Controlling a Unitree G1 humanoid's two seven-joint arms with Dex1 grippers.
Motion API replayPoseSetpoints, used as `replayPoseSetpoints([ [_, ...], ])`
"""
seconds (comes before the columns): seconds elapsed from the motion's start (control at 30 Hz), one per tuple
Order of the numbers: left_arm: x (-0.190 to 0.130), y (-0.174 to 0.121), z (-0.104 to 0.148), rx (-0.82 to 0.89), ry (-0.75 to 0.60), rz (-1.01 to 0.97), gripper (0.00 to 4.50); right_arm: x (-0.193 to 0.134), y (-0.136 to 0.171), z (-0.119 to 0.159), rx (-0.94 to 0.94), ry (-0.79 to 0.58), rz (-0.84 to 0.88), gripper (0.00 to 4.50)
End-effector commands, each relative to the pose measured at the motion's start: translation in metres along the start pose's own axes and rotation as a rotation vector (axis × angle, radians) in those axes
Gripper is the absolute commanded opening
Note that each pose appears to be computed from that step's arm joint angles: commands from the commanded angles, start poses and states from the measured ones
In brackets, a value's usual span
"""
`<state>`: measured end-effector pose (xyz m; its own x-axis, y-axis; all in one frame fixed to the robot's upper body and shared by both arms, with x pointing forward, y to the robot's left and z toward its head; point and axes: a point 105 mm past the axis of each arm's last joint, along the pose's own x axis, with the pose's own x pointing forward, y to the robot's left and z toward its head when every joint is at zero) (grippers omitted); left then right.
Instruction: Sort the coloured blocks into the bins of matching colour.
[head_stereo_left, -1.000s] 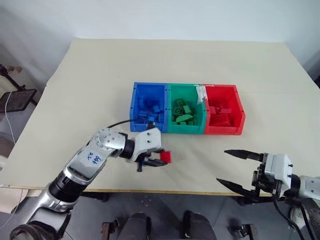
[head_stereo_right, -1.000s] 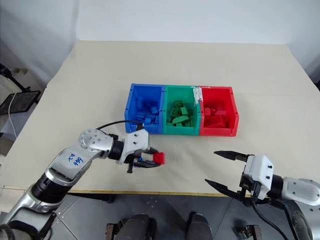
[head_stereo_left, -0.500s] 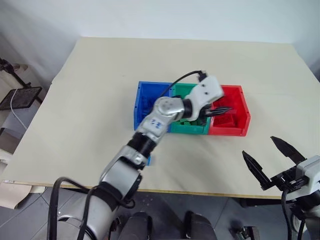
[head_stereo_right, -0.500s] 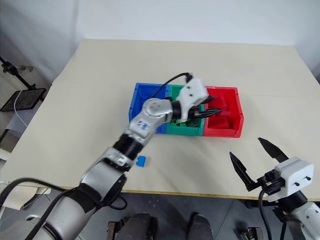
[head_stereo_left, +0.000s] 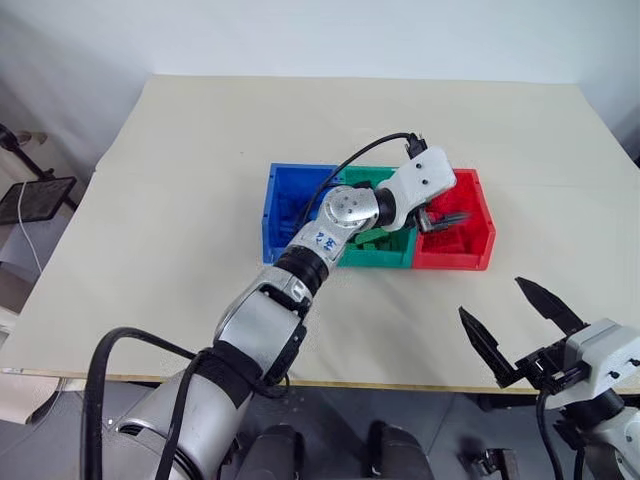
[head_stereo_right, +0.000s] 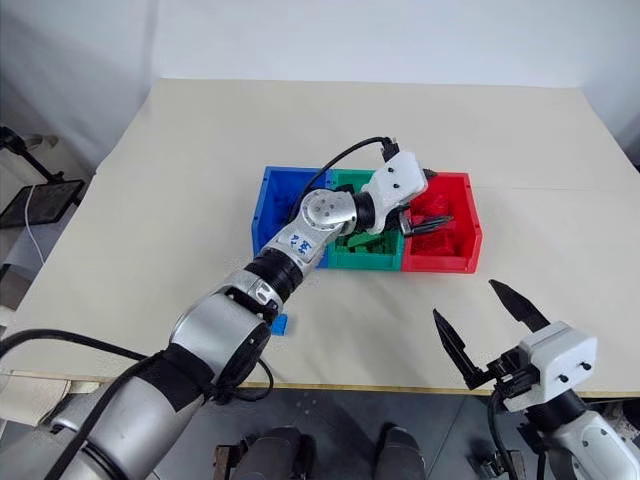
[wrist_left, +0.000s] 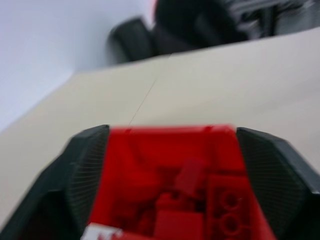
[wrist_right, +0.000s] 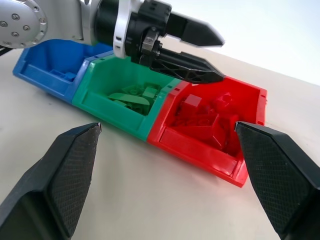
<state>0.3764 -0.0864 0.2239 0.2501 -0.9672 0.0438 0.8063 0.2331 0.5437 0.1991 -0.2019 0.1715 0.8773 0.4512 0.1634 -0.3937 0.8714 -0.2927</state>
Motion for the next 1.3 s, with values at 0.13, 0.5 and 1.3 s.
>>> replayPoseSetpoints([
  [0.13,-0.076,0.009,0.001,0.082,-0.069,0.002,4.47,0.016,0.000,0.002,-0.024,-0.046,0.191,4.50],
  [0.5,-0.240,-0.032,-0.023,-0.065,0.196,0.030,4.47,0.042,0.015,-0.001,-0.026,0.000,0.698,4.50],
  [1.3,-0.269,-0.092,-0.037,-0.229,0.501,-0.146,4.47,0.054,0.027,-0.018,-0.040,0.043,0.856,4.50],
])
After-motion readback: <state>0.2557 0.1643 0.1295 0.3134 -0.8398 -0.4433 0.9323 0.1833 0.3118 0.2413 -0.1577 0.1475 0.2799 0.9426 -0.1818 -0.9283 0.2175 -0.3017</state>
